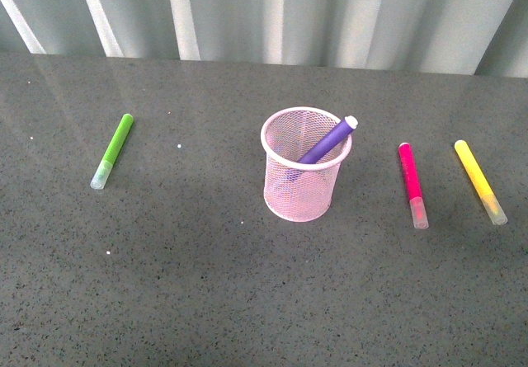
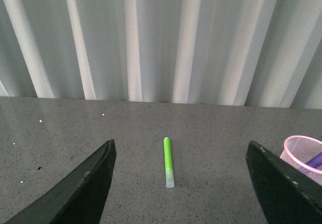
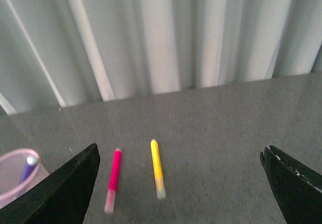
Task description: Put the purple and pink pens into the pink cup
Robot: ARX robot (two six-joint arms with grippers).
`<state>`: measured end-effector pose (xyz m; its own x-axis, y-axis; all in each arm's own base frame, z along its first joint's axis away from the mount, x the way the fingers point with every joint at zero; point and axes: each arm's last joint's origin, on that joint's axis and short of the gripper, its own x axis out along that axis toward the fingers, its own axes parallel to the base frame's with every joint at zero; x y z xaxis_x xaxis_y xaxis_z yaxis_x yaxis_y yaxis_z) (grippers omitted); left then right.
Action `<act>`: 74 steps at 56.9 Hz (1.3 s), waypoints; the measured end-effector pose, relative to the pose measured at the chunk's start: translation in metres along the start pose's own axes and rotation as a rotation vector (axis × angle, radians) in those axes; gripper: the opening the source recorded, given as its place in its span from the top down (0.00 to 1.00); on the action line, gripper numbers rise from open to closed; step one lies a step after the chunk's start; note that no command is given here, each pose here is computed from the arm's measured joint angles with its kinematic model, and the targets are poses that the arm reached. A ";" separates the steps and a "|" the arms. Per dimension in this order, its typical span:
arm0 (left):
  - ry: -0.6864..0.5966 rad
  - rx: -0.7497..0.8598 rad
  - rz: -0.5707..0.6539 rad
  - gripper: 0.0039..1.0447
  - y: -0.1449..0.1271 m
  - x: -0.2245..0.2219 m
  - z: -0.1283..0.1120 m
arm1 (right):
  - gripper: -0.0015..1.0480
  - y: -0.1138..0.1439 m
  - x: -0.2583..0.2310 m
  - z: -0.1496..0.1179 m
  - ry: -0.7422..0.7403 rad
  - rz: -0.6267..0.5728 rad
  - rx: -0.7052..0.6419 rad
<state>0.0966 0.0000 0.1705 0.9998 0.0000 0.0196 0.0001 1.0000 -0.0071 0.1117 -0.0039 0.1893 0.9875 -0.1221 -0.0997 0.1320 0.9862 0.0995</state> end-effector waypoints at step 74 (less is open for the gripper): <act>0.001 0.003 0.000 0.06 0.000 0.000 0.000 | 0.07 0.097 0.273 -0.071 0.901 0.040 -0.032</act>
<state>0.0965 0.0000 0.1705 0.9998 0.0000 0.0189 0.0001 1.0000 -0.0044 0.3881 0.0666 0.1017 0.5475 0.0332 -0.8361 0.0830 0.9921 0.0938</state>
